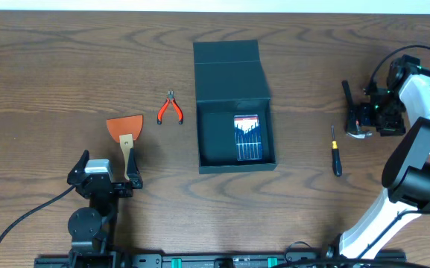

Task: Pack container
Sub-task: 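Lower the right gripper and close it on the hammer handle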

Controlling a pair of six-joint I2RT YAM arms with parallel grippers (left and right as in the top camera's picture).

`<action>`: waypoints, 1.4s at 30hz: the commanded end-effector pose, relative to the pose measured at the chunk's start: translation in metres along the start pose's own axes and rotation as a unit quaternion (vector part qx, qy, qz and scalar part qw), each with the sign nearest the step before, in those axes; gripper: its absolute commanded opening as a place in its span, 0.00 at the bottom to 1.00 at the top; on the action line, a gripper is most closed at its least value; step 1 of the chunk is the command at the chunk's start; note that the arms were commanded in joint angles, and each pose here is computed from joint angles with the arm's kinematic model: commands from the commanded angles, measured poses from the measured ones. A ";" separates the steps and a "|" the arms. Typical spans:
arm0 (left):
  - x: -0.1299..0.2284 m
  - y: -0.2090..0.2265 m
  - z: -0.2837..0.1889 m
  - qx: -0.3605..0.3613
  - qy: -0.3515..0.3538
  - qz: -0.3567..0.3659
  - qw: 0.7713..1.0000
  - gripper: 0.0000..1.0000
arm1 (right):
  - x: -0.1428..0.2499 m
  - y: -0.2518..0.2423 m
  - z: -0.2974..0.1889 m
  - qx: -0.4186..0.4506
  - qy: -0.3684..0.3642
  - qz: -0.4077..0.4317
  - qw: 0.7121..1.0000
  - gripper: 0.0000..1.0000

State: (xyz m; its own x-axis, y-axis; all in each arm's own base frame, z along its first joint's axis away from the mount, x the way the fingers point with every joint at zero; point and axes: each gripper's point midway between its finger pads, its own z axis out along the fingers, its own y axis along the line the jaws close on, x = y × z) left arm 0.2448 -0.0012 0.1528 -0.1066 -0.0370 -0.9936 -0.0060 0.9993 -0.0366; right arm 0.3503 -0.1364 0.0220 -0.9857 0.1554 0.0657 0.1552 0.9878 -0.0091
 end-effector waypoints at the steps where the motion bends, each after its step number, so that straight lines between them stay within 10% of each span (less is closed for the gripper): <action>1: 0.017 0.002 0.001 -0.005 0.027 0.007 1.000 0.99 | -0.005 0.004 0.009 -0.004 0.008 -0.014 1.000 0.99; 42: 0.017 0.002 0.001 -0.005 0.027 0.007 1.000 0.99 | -0.004 0.010 0.033 -0.024 0.024 -0.050 0.998 0.99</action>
State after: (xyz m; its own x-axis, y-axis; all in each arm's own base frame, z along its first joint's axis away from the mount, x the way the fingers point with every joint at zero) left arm 0.2448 -0.0012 0.1528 -0.1066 -0.0370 -0.9936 -0.0060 0.9993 -0.0366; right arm 0.3534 -0.1321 -0.0018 -0.9930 0.0786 0.0886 0.0818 0.9961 0.0333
